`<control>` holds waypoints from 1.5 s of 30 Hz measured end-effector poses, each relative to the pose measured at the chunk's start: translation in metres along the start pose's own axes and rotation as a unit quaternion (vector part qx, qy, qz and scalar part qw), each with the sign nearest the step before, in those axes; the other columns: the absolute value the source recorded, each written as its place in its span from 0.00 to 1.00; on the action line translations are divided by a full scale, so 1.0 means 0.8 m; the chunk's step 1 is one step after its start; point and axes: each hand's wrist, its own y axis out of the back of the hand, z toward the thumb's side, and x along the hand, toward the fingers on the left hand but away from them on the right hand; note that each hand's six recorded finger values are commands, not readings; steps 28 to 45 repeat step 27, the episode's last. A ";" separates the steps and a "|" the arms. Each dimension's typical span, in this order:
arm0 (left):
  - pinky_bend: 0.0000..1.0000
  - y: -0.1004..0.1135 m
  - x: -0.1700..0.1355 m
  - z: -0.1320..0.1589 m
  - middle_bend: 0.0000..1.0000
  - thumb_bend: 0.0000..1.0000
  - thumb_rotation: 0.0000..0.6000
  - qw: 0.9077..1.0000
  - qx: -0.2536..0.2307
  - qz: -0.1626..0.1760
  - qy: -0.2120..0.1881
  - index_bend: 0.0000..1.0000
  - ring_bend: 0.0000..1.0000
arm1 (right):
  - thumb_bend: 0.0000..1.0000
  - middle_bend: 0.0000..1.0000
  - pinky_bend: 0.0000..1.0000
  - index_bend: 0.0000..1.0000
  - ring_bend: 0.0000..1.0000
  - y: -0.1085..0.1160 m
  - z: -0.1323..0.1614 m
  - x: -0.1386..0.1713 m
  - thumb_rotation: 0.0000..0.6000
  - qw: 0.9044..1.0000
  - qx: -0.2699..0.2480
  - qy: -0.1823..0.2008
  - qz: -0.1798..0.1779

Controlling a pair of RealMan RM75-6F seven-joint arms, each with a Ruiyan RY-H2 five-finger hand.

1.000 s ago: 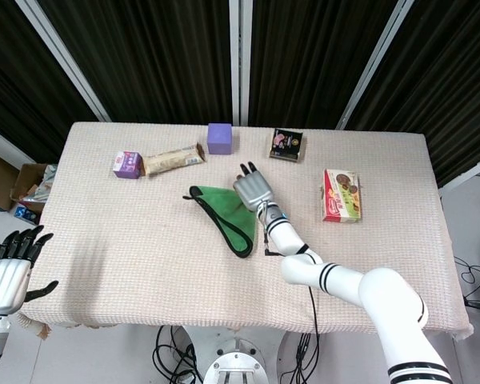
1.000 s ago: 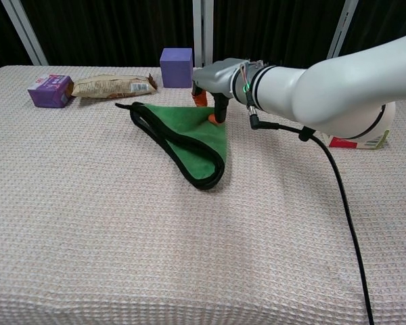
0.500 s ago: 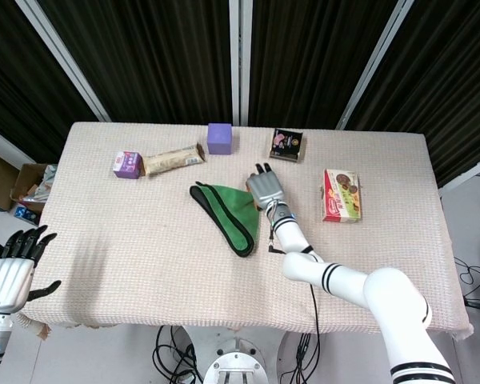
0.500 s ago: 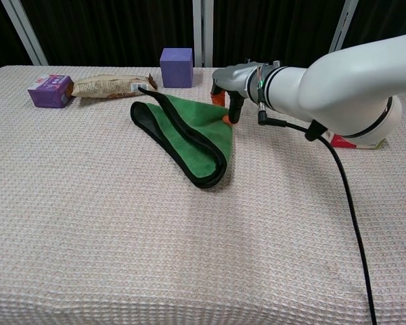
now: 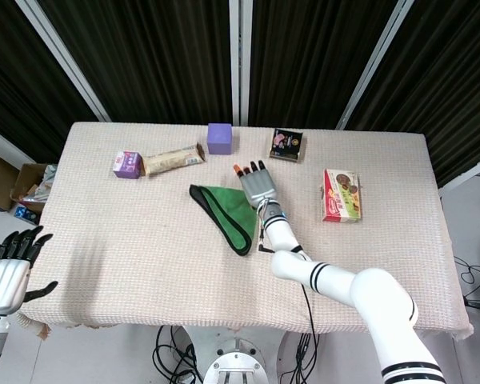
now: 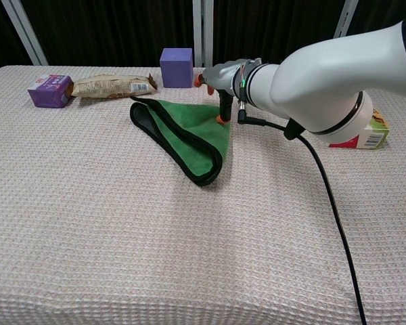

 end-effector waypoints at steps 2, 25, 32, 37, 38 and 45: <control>0.09 0.001 0.000 -0.001 0.07 0.05 1.00 1.000 0.000 0.002 0.000 0.17 0.08 | 0.23 0.03 0.00 0.00 0.00 0.005 -0.003 0.006 1.00 1.000 -0.003 0.002 -0.006; 0.09 0.014 0.011 0.009 0.07 0.05 1.00 1.000 -0.007 0.029 0.006 0.17 0.08 | 0.28 0.11 0.00 0.01 0.00 -0.027 -0.304 0.395 1.00 0.955 -0.110 -0.132 -0.243; 0.09 0.015 0.010 0.014 0.07 0.05 1.00 1.000 -0.008 0.028 0.003 0.17 0.08 | 0.29 0.10 0.00 0.01 0.00 -0.042 -0.315 0.420 1.00 0.952 -0.132 -0.136 -0.240; 0.09 0.015 0.010 0.014 0.07 0.05 1.00 1.000 -0.008 0.028 0.003 0.17 0.08 | 0.29 0.10 0.00 0.01 0.00 -0.042 -0.315 0.420 1.00 0.952 -0.132 -0.136 -0.240; 0.09 0.015 0.010 0.014 0.07 0.05 1.00 1.000 -0.008 0.028 0.003 0.17 0.08 | 0.29 0.10 0.00 0.01 0.00 -0.042 -0.315 0.420 1.00 0.952 -0.132 -0.136 -0.240; 0.09 0.015 0.010 0.014 0.07 0.05 1.00 1.000 -0.008 0.028 0.003 0.17 0.08 | 0.29 0.10 0.00 0.01 0.00 -0.042 -0.315 0.420 1.00 0.952 -0.132 -0.136 -0.240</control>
